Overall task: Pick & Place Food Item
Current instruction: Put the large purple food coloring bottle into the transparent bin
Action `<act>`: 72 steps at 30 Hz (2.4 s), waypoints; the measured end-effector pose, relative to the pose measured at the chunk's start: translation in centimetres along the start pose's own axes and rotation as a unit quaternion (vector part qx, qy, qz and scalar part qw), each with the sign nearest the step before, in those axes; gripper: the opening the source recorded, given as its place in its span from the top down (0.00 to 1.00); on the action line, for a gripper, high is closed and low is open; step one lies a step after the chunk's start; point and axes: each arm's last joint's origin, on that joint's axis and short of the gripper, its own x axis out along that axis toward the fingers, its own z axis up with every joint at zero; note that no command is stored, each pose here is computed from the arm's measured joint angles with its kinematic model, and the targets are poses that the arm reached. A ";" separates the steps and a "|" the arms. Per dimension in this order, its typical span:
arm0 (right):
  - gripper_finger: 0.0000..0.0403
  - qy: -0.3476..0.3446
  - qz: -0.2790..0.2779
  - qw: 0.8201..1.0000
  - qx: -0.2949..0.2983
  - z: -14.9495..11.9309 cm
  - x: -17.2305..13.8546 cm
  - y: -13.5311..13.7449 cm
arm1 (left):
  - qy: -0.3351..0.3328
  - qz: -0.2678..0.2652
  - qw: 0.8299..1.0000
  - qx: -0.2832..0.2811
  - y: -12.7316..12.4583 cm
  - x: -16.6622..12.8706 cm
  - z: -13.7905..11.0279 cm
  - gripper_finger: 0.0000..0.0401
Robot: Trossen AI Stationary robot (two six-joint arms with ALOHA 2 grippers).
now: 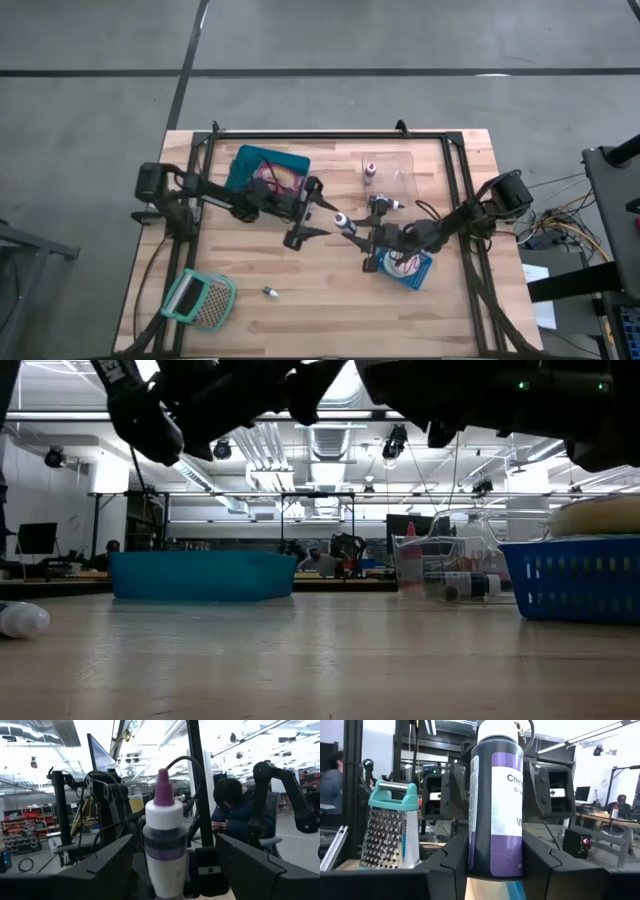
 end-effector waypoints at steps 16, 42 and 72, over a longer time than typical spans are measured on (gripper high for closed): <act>0.70 -0.017 -0.010 1.000 -0.021 0.8 0.8 0.1 | 0.002 -0.005 1.000 -0.023 1.1 2.4 -2.0 0.29; 0.70 -0.010 -0.026 1.000 -0.010 0.6 0.8 -0.3 | 0.033 0.000 0.999 -0.009 1.8 3.8 -1.7 0.75; 0.45 0.116 -0.049 0.991 -0.048 0.3 -0.9 1.4 | 0.135 -0.005 0.990 -0.033 2.6 2.7 -3.8 0.78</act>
